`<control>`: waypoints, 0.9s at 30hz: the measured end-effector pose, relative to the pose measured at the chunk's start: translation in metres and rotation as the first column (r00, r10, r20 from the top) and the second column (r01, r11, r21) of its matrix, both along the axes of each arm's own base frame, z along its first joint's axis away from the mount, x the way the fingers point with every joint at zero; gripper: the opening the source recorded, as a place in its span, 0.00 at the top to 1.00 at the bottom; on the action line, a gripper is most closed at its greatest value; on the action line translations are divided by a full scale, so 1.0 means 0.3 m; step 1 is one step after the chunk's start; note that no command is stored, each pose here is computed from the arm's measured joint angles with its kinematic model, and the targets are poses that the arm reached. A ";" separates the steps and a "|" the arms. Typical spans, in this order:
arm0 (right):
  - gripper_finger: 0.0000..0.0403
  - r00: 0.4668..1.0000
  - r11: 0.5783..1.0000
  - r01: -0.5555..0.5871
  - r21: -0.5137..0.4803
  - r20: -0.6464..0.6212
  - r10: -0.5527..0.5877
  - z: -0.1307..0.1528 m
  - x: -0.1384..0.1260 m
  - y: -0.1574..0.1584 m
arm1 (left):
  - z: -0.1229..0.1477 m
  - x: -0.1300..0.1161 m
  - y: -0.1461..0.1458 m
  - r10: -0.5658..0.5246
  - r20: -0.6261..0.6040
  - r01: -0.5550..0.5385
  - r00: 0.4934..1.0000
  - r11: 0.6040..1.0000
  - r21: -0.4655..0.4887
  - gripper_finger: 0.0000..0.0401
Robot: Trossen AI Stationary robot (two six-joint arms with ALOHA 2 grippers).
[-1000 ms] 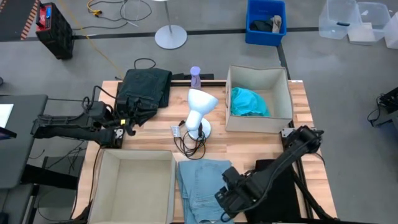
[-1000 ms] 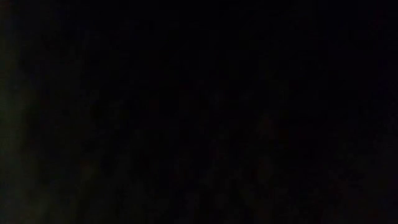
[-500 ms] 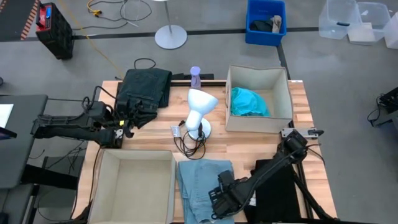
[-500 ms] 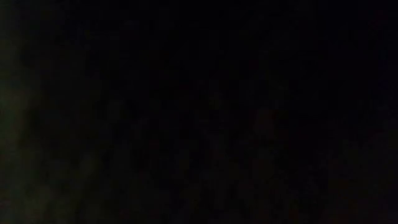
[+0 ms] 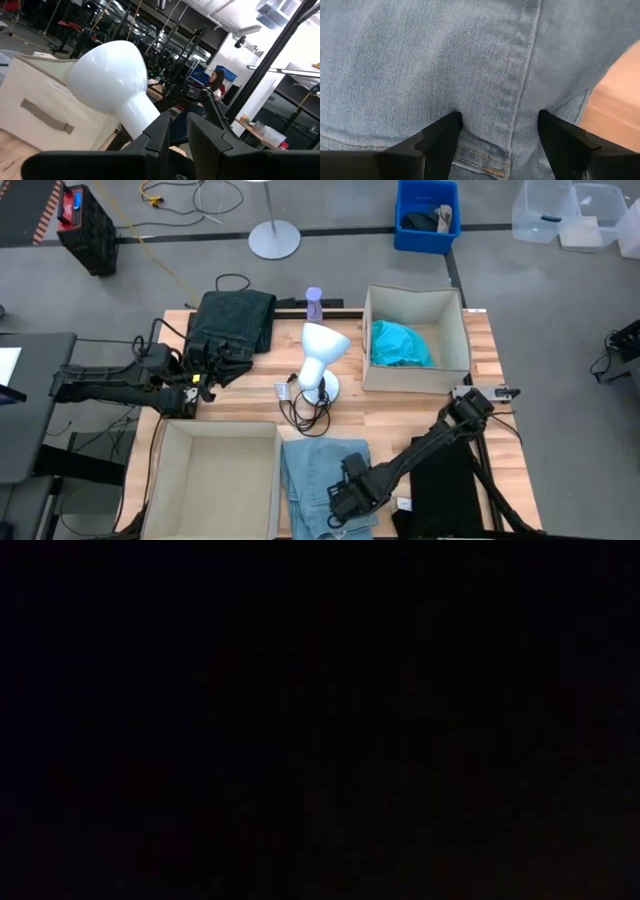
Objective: Sort clothes
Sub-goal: Put the light blue pants into the top laundry organizer
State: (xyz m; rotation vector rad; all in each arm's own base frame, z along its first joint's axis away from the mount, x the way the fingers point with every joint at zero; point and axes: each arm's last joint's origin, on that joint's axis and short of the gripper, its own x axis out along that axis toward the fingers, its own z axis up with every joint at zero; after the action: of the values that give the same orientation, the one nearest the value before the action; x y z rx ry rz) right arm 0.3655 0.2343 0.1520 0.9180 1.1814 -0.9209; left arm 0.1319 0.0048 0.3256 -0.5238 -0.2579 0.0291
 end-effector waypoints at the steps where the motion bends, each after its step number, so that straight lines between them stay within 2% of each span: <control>1: 0.29 1.000 1.000 -0.012 0.001 0.001 0.012 -0.001 0.007 -0.008 | 0.000 0.000 0.000 0.000 0.000 0.000 1.000 1.000 0.000 0.85; 14: 0.29 1.000 1.000 -0.001 0.029 0.000 0.001 -0.009 0.061 -0.092 | 0.000 0.000 0.000 0.000 0.000 0.000 1.000 1.000 0.000 0.85; 18: 0.33 1.000 0.999 0.007 0.034 -0.003 -0.007 -0.013 0.063 -0.101 | 0.000 0.000 0.000 0.000 0.000 0.000 1.000 1.000 0.000 0.85; 22: 0.45 0.998 0.998 0.053 0.025 -0.020 -0.053 -0.013 0.057 -0.104 | 0.000 0.000 0.000 0.000 0.000 0.000 1.000 1.000 -0.001 0.85; 27: 0.72 0.994 0.995 0.096 -0.009 -0.047 -0.096 -0.012 0.037 -0.100 | 0.000 0.000 0.000 0.000 0.000 0.000 1.000 1.000 -0.001 0.85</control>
State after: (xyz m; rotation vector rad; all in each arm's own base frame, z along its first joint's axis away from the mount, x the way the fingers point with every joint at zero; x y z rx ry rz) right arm 0.3767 0.2041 0.1482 0.9595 1.1817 -1.0281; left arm 0.1319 0.0048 0.3256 -0.5251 -0.2576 0.0290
